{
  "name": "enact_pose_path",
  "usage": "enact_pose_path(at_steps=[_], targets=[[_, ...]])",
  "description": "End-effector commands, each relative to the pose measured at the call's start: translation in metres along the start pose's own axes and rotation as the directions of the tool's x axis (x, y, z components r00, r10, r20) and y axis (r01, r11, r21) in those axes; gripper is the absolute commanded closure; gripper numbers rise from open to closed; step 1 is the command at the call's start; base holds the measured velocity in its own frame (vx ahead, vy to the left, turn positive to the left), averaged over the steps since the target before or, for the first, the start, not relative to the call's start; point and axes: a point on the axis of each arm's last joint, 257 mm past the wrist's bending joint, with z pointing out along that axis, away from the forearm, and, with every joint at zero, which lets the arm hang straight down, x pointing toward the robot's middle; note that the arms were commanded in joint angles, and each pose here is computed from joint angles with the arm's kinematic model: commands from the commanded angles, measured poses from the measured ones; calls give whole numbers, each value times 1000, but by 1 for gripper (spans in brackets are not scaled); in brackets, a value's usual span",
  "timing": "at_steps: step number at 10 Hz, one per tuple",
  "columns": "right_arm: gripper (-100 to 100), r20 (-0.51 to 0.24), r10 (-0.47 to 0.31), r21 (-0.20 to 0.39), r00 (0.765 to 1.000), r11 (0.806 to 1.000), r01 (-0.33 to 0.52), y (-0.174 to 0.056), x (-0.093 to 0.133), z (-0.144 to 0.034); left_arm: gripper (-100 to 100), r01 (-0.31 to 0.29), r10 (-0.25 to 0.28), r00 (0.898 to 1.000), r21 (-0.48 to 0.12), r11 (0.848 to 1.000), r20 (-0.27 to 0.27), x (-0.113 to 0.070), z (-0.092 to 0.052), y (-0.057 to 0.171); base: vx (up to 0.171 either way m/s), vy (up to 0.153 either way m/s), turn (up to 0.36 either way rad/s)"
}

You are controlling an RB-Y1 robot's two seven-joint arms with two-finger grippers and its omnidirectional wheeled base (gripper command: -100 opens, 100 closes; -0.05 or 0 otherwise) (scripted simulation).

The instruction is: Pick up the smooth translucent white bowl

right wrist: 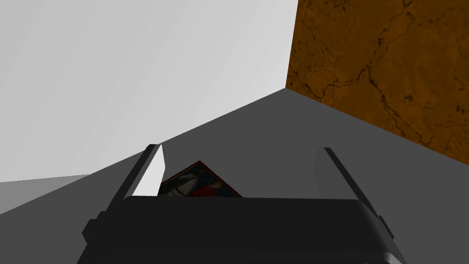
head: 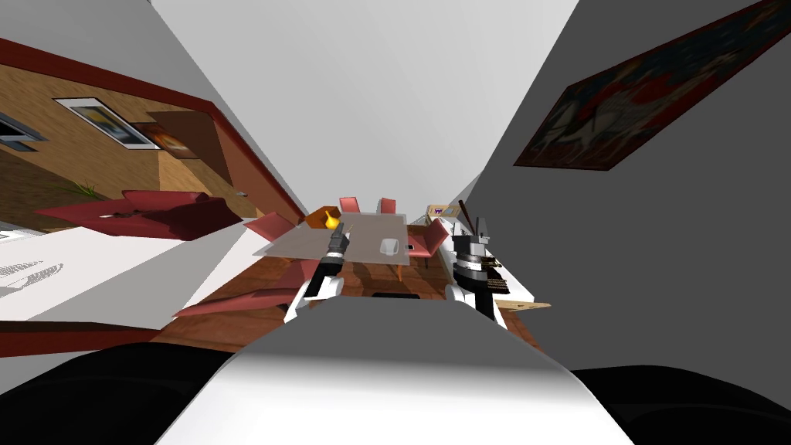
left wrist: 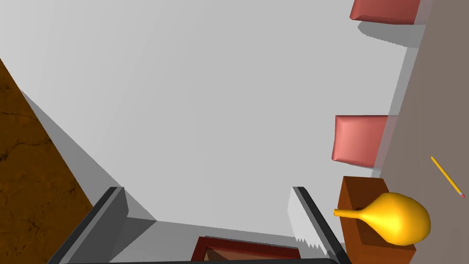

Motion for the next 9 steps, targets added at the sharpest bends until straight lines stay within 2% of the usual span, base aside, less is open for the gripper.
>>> enact_pose_path(at_steps=[1, 4, 5, 7, 8, 9], targets=[[0, 0, 0, 0, 1000, 1000, 0, 0, 0, 0, -100, -21, 21, 1000, -61, 998, -1, -1, 4, 22, 33, -66, -1], [0, 0, 0, 0, 1000, 1000, 0, 0, 0, 0, -100, -61, 61, 998, -202, 978, -5, -7, 9, 71, 44, -85, -3], [0, 0, 0, 0, 1000, 1000, 0, 0, 0, 0, -100, -61, 61, 998, -219, 974, -5, -8, 8, 75, 42, -69, 6], [0, 0, 0, 0, 1000, 1000, 0, 0, 0, 0, -100, -84, 85, 996, -305, 949, -9, -12, 9, 107, 35, -67, -5], [0, 0, 0, 0, 1000, 1000, 0, 0, 0, 0, -100, -83, 85, 996, -321, 944, -10, -12, 8, 111, 33, -59, 3], [0, 0, 0, 0, 1000, 1000, 0, 0, 0, 0, -100, -93, 95, 995, -368, 925, -13, -15, 7, 128, 34, -51, -3]])
